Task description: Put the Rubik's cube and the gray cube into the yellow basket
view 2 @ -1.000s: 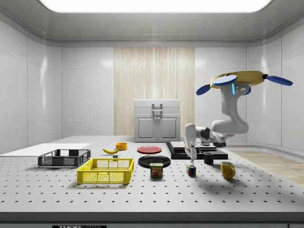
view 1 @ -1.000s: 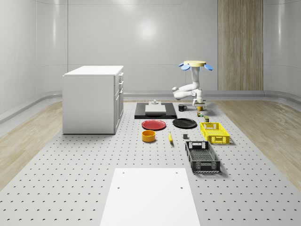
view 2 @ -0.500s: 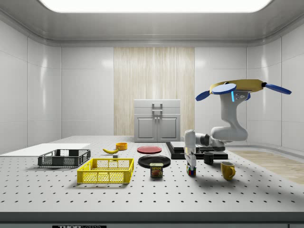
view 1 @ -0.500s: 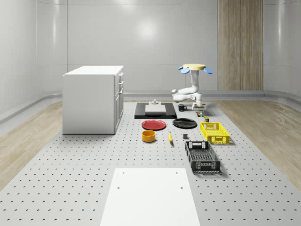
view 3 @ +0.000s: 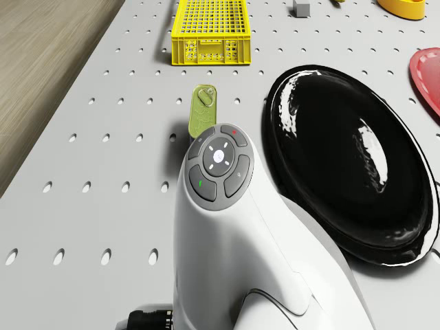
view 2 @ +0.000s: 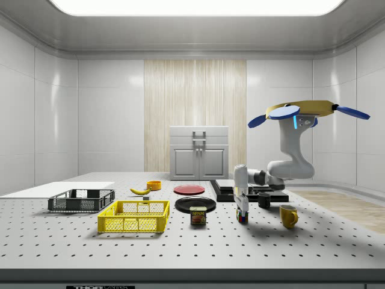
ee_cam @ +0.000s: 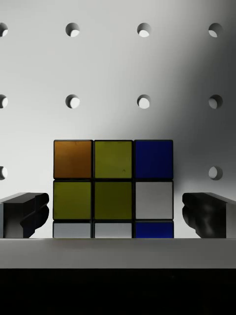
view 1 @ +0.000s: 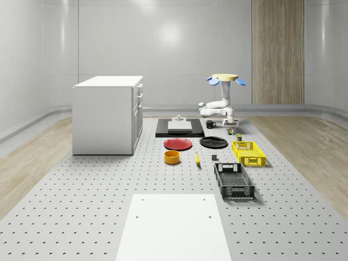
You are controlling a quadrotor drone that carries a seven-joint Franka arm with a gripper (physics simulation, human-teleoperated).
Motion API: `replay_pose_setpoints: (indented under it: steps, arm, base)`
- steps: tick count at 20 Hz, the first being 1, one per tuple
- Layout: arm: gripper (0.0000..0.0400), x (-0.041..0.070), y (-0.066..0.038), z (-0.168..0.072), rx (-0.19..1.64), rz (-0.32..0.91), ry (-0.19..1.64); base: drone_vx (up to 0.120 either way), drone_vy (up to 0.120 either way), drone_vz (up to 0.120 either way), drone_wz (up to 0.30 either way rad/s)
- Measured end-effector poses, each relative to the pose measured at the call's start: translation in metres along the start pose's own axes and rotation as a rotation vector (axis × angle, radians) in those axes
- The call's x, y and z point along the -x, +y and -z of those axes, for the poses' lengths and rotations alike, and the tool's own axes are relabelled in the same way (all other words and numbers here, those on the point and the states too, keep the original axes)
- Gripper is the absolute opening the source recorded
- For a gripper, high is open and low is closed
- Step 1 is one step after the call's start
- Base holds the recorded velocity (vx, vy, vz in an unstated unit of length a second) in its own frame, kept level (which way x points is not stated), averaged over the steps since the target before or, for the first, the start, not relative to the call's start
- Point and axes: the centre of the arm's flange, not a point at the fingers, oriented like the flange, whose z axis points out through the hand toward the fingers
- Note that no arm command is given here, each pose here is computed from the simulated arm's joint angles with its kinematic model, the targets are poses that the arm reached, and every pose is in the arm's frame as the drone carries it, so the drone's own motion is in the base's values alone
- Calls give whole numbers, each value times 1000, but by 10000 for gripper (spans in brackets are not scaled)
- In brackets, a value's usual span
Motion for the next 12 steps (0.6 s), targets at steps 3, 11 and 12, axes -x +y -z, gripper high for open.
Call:
replay_pose_setpoints:
  steps: [3,11,12]
  arm:
    - [400,0,0,-7,0,0,0]
    - [367,0,0,-17,0,0,0]
    - [358,0,0,-18,0,0,0]
  base:
    - [0,0,0,0]
    - [0,0,0,0]
    - [0,0,0,0]
